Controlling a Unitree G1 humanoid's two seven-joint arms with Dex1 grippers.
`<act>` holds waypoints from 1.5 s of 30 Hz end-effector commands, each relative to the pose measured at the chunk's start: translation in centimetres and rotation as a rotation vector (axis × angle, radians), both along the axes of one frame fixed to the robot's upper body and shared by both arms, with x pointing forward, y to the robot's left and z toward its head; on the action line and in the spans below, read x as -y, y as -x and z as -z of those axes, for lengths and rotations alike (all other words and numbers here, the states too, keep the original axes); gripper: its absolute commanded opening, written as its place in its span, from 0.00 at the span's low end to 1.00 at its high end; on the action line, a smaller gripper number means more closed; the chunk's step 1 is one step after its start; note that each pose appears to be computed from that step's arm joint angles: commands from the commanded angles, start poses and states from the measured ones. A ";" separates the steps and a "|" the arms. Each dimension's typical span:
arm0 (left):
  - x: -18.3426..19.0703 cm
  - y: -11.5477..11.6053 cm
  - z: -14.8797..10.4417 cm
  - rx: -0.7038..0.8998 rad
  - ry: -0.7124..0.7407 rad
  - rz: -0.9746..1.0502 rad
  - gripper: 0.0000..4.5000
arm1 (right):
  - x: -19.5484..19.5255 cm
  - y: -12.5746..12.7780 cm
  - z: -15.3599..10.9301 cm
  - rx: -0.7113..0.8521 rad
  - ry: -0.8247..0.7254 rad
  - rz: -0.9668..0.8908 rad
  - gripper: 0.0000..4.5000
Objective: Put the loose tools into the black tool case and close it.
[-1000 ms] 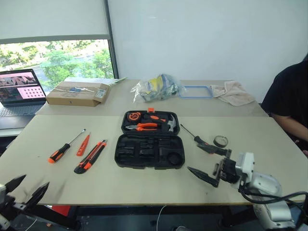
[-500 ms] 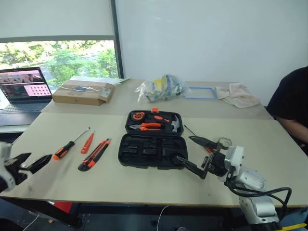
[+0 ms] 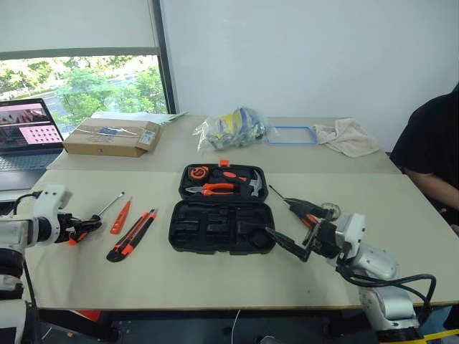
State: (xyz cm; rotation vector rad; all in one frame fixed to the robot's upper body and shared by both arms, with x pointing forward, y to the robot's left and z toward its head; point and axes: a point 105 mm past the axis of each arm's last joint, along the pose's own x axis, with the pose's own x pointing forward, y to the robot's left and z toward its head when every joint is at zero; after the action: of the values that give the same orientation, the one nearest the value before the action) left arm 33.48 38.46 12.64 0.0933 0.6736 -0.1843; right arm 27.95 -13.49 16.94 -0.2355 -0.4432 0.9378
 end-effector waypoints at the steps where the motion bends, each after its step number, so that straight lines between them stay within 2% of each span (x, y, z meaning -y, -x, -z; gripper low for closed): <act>1: -0.3 0.2 -0.5 0.003 -0.006 0.038 0.42 | 0.7 0.5 -1.5 0.066 0.001 0.037 1.00; 4: -0.3 -0.7 -2.6 0.131 -0.014 0.084 0.17 | 0.9 0.7 -1.4 0.063 0.004 0.051 1.00; 7: 1.4 -1.8 -6.7 0.364 -0.046 0.258 0.17 | 1.7 0.8 -1.4 0.063 0.015 0.088 1.00; 9: 2.9 -1.9 -8.2 0.440 -0.059 0.379 0.17 | 2.4 0.8 -1.7 0.067 0.010 0.120 1.00; 11: 6.2 -2.0 -9.4 0.484 -0.076 0.598 0.17 | 3.2 1.0 -1.6 0.062 0.016 0.153 1.00; 15: 16.1 -2.8 -9.1 0.465 -0.217 1.100 0.17 | 4.5 2.3 -0.4 0.020 0.060 0.188 1.00; 18: 20.1 -3.5 -8.3 0.467 -0.353 1.278 0.17 | 4.6 2.7 0.0 0.008 0.091 0.183 1.00; 23: 25.3 -5.7 -6.5 0.461 -0.416 1.340 0.17 | 4.7 3.2 0.1 -0.025 0.084 0.177 1.00; 30: 26.7 -7.3 -3.6 0.365 -0.499 1.316 0.17 | 4.9 3.8 0.0 -0.026 0.060 0.225 1.00; 39: 28.4 -7.9 -2.3 0.294 -0.507 1.296 0.17 | 4.6 4.4 0.0 -0.052 -0.022 0.231 1.00; 45: 29.0 -8.3 -2.8 0.336 -0.546 1.282 0.17 | 3.5 4.8 0.1 -0.085 -0.048 0.186 1.00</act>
State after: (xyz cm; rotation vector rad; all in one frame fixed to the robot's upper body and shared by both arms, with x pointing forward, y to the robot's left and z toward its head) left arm 41.29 10.23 13.85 1.0320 0.2789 -1.2080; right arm 23.66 -17.63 15.77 -0.1978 -0.3187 0.7282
